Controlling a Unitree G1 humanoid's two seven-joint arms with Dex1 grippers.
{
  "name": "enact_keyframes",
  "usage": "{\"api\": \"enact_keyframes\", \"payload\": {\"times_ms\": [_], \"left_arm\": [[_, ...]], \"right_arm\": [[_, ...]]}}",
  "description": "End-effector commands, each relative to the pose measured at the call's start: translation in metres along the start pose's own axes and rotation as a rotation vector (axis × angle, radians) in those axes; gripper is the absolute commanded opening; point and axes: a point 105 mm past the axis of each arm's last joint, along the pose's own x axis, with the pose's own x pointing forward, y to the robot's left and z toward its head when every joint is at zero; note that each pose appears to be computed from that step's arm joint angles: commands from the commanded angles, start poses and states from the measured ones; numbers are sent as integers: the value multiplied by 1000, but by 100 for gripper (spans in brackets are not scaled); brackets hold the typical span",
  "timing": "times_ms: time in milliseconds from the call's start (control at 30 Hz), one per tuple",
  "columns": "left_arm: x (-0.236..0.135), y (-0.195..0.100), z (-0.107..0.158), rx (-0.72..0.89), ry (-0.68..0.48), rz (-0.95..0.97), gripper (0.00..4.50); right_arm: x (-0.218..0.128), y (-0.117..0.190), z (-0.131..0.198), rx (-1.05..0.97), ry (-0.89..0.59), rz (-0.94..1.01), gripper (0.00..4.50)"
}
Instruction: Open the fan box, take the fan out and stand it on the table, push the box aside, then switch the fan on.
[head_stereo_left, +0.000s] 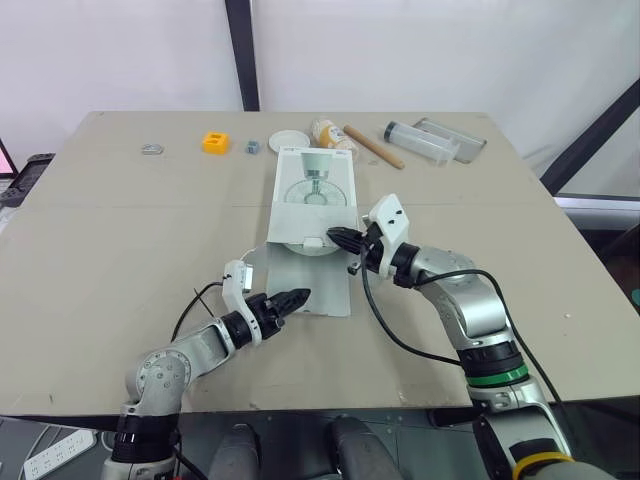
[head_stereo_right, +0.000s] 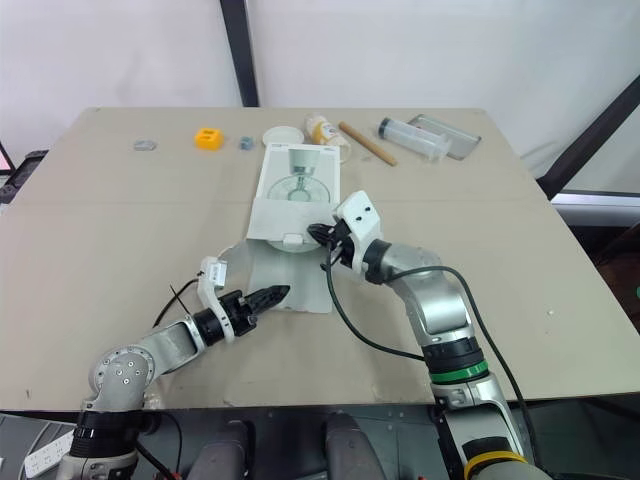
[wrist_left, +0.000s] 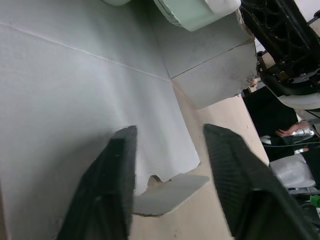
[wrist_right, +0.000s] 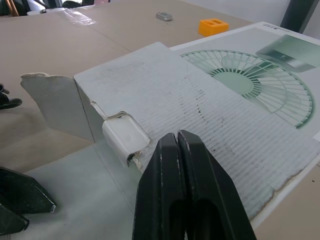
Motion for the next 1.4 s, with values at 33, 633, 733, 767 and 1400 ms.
{"api": "enact_keyframes", "payload": {"times_ms": [33,633,733,767,1400], "left_arm": [[6,-1,9,33,-19,-18,281],[23,10,11,-12,-38,21,445],[24,11,11,-56,-48,18,445],[24,13,13,-67,-62,25,445],[36,16,25,-158,-135,45,445]], "right_arm": [[-1,1,-7,5,29,-2,0],[0,3,-6,1,25,2,0],[0,2,-5,-1,20,-2,0],[-1,2,-4,-2,19,-1,0],[0,3,-5,-2,21,4,0]]}}
